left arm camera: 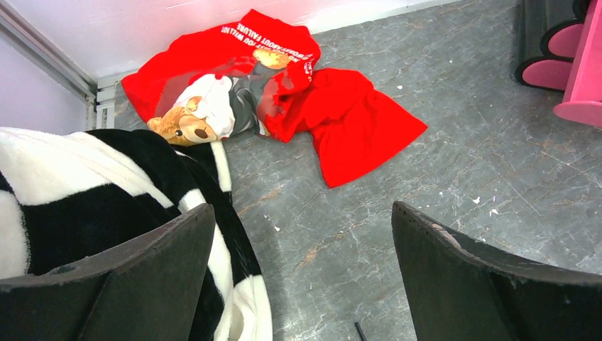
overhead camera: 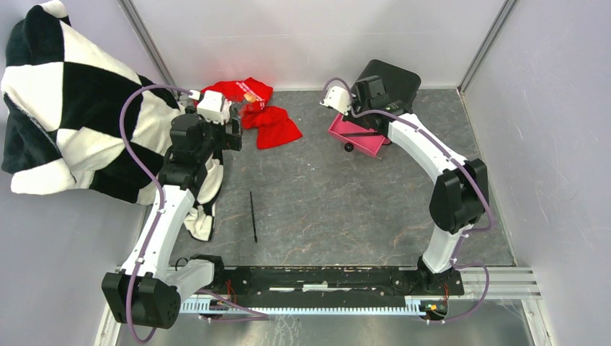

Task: Organize the makeup
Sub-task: Place the makeup tool in the drawer.

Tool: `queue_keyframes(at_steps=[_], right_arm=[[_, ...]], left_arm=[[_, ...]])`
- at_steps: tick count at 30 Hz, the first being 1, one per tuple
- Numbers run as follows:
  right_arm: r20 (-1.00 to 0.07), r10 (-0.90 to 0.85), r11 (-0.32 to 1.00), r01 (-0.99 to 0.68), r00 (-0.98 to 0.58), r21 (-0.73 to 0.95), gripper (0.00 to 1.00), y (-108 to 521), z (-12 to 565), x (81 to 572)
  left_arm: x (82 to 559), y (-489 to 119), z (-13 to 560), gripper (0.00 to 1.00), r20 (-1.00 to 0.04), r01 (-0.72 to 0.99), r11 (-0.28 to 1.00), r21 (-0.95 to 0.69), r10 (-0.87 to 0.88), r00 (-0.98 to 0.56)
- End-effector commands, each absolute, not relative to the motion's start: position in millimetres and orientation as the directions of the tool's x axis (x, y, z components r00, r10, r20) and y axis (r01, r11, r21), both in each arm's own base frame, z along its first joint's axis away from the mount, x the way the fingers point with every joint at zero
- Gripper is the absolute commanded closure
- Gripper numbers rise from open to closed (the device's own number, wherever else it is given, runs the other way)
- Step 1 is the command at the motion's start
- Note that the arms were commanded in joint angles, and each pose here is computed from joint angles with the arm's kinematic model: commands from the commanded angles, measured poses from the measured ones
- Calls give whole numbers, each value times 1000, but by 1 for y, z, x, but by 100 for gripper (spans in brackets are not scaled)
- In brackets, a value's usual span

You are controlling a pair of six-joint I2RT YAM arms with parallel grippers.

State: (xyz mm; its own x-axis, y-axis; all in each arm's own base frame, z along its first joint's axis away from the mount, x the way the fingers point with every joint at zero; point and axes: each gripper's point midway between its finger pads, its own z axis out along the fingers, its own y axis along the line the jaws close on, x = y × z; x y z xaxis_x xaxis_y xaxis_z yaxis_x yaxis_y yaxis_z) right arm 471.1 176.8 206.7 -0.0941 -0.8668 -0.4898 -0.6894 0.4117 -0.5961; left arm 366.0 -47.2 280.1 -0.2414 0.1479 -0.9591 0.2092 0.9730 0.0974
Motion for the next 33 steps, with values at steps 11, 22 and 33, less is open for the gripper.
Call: queue_keyframes(at_steps=[11, 22, 33], right_arm=[[-512, -855, 426, -682, -87, -595, 32, 171, 229, 472], [-837, -546, 392, -890, -21, -234, 22, 285, 249, 392], [-827, -516, 258, -961, -222, 97, 19, 442, 160, 299]], left_arm=[[368, -46, 292, 0, -964, 225, 964, 144, 188, -188], [371, -42, 295, 0, -969, 188, 975, 122, 158, -188], [370, -15, 320, 0, -987, 15, 997, 72, 74, -142]])
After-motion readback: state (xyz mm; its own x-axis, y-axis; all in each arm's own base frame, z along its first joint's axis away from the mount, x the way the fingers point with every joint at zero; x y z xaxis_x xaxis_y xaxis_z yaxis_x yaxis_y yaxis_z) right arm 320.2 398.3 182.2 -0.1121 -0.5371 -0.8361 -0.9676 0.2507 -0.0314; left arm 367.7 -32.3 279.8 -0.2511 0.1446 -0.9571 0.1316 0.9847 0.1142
